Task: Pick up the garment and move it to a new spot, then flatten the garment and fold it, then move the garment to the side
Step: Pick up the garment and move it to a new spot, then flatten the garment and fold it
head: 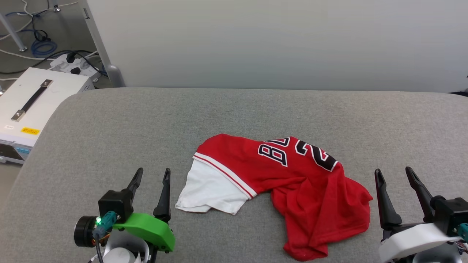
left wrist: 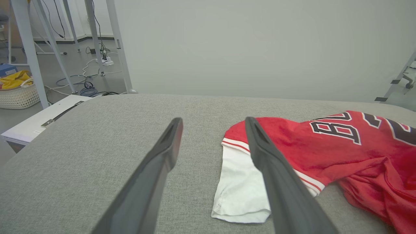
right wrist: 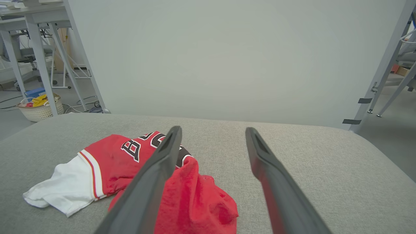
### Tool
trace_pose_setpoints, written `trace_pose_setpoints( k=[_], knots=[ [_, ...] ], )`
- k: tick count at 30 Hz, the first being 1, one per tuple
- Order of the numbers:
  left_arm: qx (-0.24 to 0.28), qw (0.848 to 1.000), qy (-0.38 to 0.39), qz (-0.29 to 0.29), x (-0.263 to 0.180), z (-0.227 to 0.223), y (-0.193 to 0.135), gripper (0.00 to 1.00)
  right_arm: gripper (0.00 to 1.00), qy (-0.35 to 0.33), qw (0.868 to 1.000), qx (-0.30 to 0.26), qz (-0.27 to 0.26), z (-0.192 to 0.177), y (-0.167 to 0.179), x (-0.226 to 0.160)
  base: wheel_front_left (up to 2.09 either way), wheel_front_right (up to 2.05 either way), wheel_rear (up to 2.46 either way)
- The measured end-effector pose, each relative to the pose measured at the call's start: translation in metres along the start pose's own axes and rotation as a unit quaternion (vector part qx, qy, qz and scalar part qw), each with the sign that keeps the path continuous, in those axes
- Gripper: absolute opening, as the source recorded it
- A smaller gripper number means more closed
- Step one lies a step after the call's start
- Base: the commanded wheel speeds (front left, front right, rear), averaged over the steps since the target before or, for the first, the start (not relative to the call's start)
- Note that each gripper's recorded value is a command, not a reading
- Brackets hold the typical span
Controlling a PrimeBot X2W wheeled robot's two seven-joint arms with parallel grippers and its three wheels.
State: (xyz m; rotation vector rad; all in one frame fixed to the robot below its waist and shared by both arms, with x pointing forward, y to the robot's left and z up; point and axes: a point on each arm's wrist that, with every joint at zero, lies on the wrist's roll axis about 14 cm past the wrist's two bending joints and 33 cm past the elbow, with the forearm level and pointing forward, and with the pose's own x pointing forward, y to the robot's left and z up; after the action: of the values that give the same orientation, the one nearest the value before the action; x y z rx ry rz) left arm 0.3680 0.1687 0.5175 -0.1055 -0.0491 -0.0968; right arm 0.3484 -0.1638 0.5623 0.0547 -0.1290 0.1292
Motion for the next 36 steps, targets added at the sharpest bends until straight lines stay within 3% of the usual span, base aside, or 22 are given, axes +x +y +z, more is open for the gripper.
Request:
trace_pose_setpoints(
  k=[10,17,22,25,31,32,34,36],
  knots=[
    [-0.003,0.999,0.041,-0.015,0.002,-0.017,-0.006,1.0,1.0,0.005,1.0,0.011,-0.002,-0.003,-0.001,-0.003,0.0,0.0,0.0],
    [-0.009,0.984,0.168,-0.051,0.024,-0.052,-0.02,1.0,1.0,0.021,1.0,0.016,0.0,-0.014,0.001,0.003,0.0,0.0,0.0],
    [-0.01,0.956,0.287,-0.056,0.029,-0.095,-0.02,1.0,1.0,0.027,0.999,0.016,-0.009,-0.019,-0.006,0.01,0.0,0.0,0.0],
    [-0.007,0.925,0.376,-0.051,0.025,-0.129,-0.016,1.0,1.0,0.037,0.999,0.02,-0.02,-0.027,-0.013,0.013,0.0,0.0,0.0],
    [0.005,0.88,0.471,-0.06,0.022,-0.159,-0.015,1.0,1.0,0.056,0.997,0.024,-0.037,-0.042,-0.024,0.014,0.0,0.0,0.0],
    [0.007,0.875,0.48,-0.065,0.023,-0.161,-0.016,0.91,1.0,0.059,0.997,0.027,-0.04,-0.044,-0.026,0.014,0.0,0.0,0.0],
    [0.016,0.862,0.501,-0.071,0.023,-0.165,-0.017,0.0,1.0,0.064,0.996,0.034,-0.045,-0.047,-0.028,0.013,0.0,0.0,0.0],
    [0.021,0.854,0.513,-0.078,0.024,-0.167,-0.019,0.0,1.0,0.067,0.996,0.038,-0.047,-0.05,-0.029,0.014,0.0,0.0,0.0]
  ],
)
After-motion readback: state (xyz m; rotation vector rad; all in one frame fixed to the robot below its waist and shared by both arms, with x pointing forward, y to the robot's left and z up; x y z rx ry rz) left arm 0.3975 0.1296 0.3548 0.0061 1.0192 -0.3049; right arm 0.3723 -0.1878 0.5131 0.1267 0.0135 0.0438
